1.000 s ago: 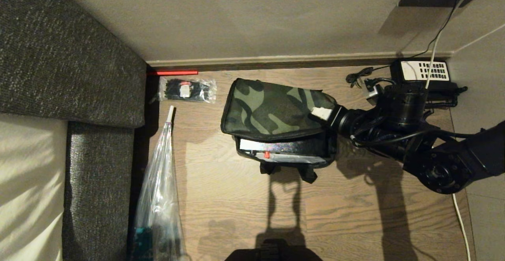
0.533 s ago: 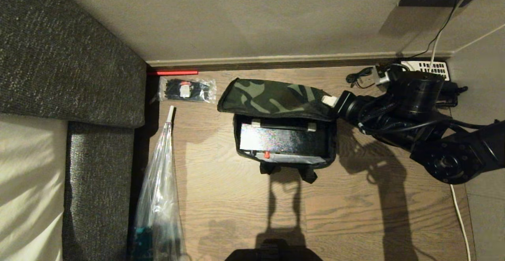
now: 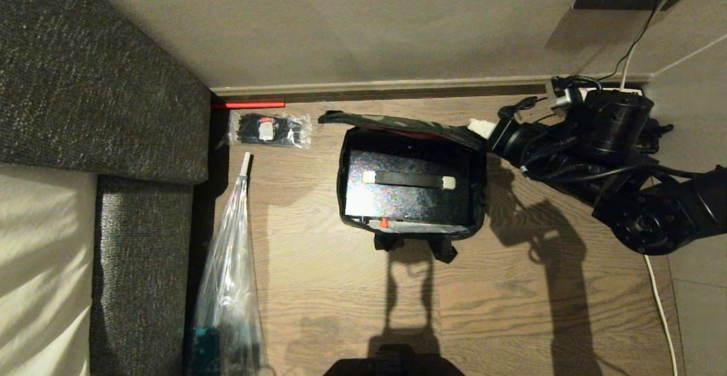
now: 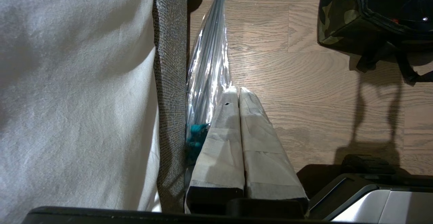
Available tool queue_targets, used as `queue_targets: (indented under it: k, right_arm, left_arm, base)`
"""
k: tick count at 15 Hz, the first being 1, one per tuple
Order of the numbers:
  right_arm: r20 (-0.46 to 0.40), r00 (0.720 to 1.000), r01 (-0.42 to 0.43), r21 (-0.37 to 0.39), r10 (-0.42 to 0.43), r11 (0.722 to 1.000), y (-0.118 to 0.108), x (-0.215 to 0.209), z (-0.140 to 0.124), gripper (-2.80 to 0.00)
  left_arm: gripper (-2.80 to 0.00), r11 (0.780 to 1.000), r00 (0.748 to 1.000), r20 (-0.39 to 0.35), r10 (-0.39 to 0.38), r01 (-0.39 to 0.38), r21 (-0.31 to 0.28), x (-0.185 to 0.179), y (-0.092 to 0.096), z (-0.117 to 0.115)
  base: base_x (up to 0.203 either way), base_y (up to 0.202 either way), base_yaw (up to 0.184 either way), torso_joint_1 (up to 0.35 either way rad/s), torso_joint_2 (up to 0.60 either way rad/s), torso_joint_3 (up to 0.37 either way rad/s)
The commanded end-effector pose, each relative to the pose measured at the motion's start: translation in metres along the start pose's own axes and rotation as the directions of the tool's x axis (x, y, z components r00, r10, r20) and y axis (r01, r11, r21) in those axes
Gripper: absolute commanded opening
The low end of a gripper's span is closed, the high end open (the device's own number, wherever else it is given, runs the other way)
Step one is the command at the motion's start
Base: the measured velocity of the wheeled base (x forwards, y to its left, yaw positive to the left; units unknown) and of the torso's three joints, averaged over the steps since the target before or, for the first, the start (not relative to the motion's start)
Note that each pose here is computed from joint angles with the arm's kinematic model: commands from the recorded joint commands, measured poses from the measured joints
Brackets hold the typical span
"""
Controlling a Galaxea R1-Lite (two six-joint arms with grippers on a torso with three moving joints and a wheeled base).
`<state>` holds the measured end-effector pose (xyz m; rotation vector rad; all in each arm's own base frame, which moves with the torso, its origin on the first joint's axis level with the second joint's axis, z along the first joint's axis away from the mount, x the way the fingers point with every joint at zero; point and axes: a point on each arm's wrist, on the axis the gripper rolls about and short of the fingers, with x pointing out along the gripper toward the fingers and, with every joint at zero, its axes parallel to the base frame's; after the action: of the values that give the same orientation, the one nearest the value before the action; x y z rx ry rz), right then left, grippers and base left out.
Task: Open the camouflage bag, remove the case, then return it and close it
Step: Open the top of the storage box
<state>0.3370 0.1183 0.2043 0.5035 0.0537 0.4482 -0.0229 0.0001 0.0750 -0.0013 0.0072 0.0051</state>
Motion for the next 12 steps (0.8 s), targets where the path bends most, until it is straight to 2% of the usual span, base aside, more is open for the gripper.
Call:
queue_targets:
  k: [1,7,10,12]
  right_arm:
    - [0.022,1.0,-0.011,0.001,0.011,1.0,0.0,0.002,0.002,0.0]
    - [0.147,0.988,-0.046,-0.014,0.048,0.999,-0.003,0.013,0.025,0.0]
    - [0.206,0.976,-0.072,-0.012,0.072,0.997,0.006,0.008,0.046,0.0]
    - [0.214,0.974,-0.08,0.002,0.078,0.997,0.008,0.001,0.051,0.0]
  left_arm:
    - [-2.8,1.0,1.0,0.0,0.001,-0.001,0.0,0.0,0.0,0.0]
    - [-2.8,1.0,1.0,0.001,0.001,-0.001,0.0,0.0,0.0,0.0]
    - [-2.8,1.0,1.0,0.0,0.001,-0.001,0.0,0.0,0.0,0.0]
    - [-2.8,1.0,1.0,0.0,0.001,-0.001,0.0,0.0,0.0,0.0]
  base:
    - [0.0,0.0,0.0,0.0,0.0,0.0]
    - [0.0,0.0,0.0,0.0,0.0,0.0]
    - [0.0,0.0,0.0,0.0,0.0,0.0]
    - [0.0,0.0,0.0,0.0,0.0,0.0]
